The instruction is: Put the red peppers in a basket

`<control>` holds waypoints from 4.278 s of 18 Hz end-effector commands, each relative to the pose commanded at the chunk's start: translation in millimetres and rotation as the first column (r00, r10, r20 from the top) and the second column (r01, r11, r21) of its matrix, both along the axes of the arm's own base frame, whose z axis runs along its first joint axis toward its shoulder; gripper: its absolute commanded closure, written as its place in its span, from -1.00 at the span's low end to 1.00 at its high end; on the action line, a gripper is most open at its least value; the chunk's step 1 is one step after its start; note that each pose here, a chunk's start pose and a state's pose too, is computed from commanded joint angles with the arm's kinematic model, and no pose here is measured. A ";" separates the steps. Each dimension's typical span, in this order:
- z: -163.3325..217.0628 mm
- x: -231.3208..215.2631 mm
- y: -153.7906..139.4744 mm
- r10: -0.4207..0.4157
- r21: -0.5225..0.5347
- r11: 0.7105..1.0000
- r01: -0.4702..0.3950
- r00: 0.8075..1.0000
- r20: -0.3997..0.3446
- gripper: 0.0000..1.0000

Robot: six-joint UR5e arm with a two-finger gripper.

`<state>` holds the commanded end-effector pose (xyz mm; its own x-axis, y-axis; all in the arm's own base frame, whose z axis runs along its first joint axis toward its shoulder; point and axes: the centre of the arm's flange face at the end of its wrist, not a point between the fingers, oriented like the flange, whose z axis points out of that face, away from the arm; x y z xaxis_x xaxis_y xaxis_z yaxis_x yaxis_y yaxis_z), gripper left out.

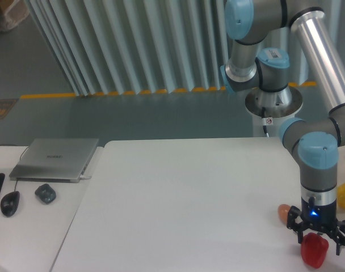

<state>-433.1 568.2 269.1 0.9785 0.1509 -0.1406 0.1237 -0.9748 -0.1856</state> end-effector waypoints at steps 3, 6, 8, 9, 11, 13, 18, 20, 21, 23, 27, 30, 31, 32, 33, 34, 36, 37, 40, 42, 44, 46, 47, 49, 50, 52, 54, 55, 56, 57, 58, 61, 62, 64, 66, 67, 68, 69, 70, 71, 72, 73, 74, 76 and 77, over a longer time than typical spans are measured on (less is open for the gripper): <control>-0.9 0.4 -0.3 0.004 -0.001 1.000 -0.004 1.000 0.003 -0.49; 2.7 -2.4 -2.8 0.003 0.004 1.000 -0.003 1.000 0.004 -0.10; 2.3 -2.4 -3.0 0.011 0.002 1.000 -0.011 1.000 0.006 0.29; 4.3 -1.9 -3.2 0.011 0.004 1.000 -0.011 1.000 0.006 0.50; 7.3 -1.7 -3.9 0.011 0.004 1.000 -0.011 1.000 0.002 0.50; 18.5 -2.1 -6.1 0.013 0.015 1.000 -0.012 1.000 -0.009 0.50; 52.8 0.5 -21.6 0.017 -0.006 1.000 -0.017 1.000 0.005 0.41; 64.7 2.1 -27.2 0.013 -0.013 1.000 -0.013 1.000 0.007 0.40; 69.7 3.7 -31.3 -0.016 -0.028 0.999 0.017 1.000 0.014 0.40; 88.3 3.0 -48.0 -0.100 -0.060 0.993 0.101 0.995 0.025 0.39; 97.7 0.7 -60.5 -0.130 -0.077 0.988 0.132 0.991 0.033 0.39; 107.9 -3.3 -76.2 -0.193 -0.100 0.975 0.197 0.980 0.049 0.38; 107.5 -6.9 -80.9 -0.198 -0.105 0.974 0.202 0.979 0.054 0.39; 109.1 -11.5 -87.3 -0.208 -0.108 0.971 0.212 0.977 0.054 0.39; 111.5 -10.9 -90.2 -0.244 -0.115 0.962 0.249 0.968 0.059 0.39; 111.6 -13.5 -95.5 -0.287 -0.125 0.948 0.294 0.955 0.069 0.39; 117.8 -20.2 -112.2 -0.358 -0.140 0.920 0.366 0.930 0.080 0.39; 119.9 -23.7 -118.1 -0.371 -0.144 0.914 0.380 0.925 0.082 0.39; 123.9 -33.6 -134.8 -0.434 -0.155 0.883 0.443 0.896 0.090 0.39; 127.7 -40.3 -152.9 -0.486 -0.163 0.852 0.497 0.868 0.101 0.39; 129.0 -48.4 -171.0 -0.550 -0.169 0.810 0.561 0.828 0.109 0.39; 127.7 -58.6 -186.6 -0.579 -0.170 0.789 0.590 0.807 0.113 0.38; 127.9 -61.5 -191.4 -0.592 -0.171 0.779 0.603 0.798 0.114 0.38; 130.6 -69.3 -208.3 -0.631 -0.176 0.747 0.641 0.767 0.111 0.38; 133.9 -72.5 -217.9 -0.653 -0.180 0.728 0.661 0.749 0.108 0.38; 135.9 -78.9 -231.1 -0.687 -0.184 0.697 0.693 0.719 0.107 0.38; 137.7 -85.3 -242.4 -0.716 -0.189 0.667 0.721 0.690 0.105 0.38; 140.3 -91.5 -254.8 -0.733 -0.193 0.648 0.737 0.672 0.104 0.38; 139.3 -94.5 -262.5 -0.741 -0.191 0.638 0.746 0.662 0.110 0.38; 137.0 -97.9 -270.0 -0.749 -0.190 0.628 0.754 0.653 0.114 0.34; 134.5 -103.7 -283.3 -0.756 -0.189 0.620 0.762 0.644 0.117 0.32; 131.0 -121.8 -322.9 -0.807 -0.193 0.551 0.812 0.577 0.125 0.31; 131.4 -125.4 -330.6 -0.816 -0.196 0.538 0.820 0.565 0.123 0.31; 131.1 -131.0 -341.8 -0.828 -0.202 0.519 0.831 0.547 0.123 0.31; 131.1 -134.8 -351.4 -0.849 -0.205 0.485 0.850 0.514 0.125 0.25; 130.2 -135.8 -352.9 -0.857 -0.203 0.472 0.858 0.500 0.125 -0.08; 130.3 -136.3 -353.8 -0.857 -0.205 0.470 0.859 0.499 0.125 -0.24; 130.2 -135.8 -352.9 -0.854 -0.203 0.477 0.855 0.506 0.125 -0.39; 128.4 -135.5 -350.2 -0.854 -0.201 0.477 0.856 0.505 0.127 -0.99; 127.5 -135.5 -349.3 -0.851 -0.199 0.482 0.853 0.510 0.128 -1.00; 128.4 -134.8 -348.3 -0.844 -0.199 0.494 0.846 0.522 0.125 -1.00; 128.4 -134.8 -348.2 -0.842 -0.198 0.497 0.845 0.524 0.124 -1.00; 128.4 -134.8 -348.2 -0.842 -0.198 0.497 0.845 0.524 0.124 -1.00; 129.3 -134.1 -347.2 -0.843 -0.198 0.497 0.845 0.524 0.121 -1.00; 129.1 -134.0 -345.4 -0.844 -0.198 0.496 0.846 0.523 0.121 -1.00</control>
<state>-567.1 222.9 398.2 0.6246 -0.7795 -0.0478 -0.7793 -0.6261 0.0273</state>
